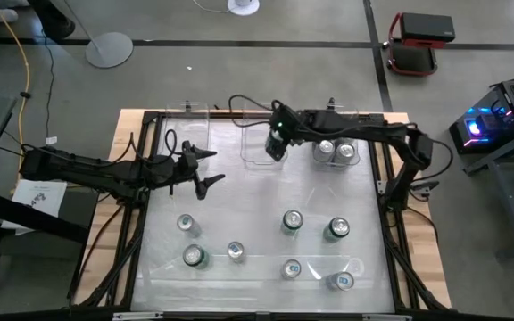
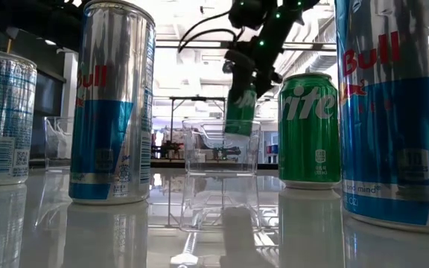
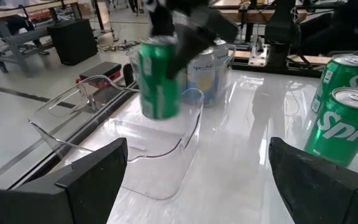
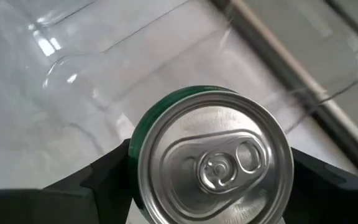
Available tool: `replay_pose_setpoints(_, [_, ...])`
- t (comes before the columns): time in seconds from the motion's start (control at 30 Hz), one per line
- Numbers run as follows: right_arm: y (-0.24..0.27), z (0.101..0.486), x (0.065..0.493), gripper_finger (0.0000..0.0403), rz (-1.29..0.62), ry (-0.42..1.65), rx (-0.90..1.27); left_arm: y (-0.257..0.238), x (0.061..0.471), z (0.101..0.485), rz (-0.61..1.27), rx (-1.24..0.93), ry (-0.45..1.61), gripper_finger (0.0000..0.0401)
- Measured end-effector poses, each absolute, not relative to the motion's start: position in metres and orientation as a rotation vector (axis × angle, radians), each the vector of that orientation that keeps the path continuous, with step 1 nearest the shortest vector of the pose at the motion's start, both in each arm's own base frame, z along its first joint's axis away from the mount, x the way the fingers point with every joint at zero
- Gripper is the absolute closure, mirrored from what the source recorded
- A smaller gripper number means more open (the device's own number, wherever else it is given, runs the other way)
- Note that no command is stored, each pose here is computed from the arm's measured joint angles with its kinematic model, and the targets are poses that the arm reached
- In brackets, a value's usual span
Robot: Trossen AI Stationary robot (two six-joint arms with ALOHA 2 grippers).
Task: Sort soda cans
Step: Put the top green soda can into the middle transparent bin
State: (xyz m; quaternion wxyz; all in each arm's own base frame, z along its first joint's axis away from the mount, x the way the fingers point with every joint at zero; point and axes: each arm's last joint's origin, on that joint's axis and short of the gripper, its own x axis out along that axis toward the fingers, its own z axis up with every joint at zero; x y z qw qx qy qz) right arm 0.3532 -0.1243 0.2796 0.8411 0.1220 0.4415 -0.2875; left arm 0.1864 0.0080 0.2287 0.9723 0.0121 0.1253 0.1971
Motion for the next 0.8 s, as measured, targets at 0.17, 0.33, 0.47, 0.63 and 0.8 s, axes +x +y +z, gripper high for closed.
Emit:
replay_pose_setpoints(0.17, [-0.116, 0.262, 0.365, 0.0111, -0.597, 0.966, 0.272, 0.009, 0.186, 0.230, 0.423, 0.033, 0.245, 0.0034])
replay_pose_setpoints(0.33, [-0.116, 0.241, 0.373, 0.0111, -0.592, 1.029, 0.272, 0.009, 0.186, 0.230, 0.425, 0.029, 0.244, 0.0034])
replay_pose_setpoints(0.47, [-0.116, 0.231, 0.376, 0.0111, -0.583, 1.055, 0.278, 0.009, 0.186, 0.230, 0.425, 0.027, 0.243, 0.0034])
replay_pose_setpoints(0.63, [-0.117, 0.227, 0.378, 0.0090, -0.579, 1.064, 0.281, 0.009, 0.186, 0.230, 0.425, 0.027, 0.243, 0.0034])
replay_pose_setpoints(0.8, [-0.118, 0.227, 0.378, 0.0066, -0.569, 1.067, 0.287, 0.009, 0.186, 0.230, 0.426, 0.027, 0.243, 0.0034])
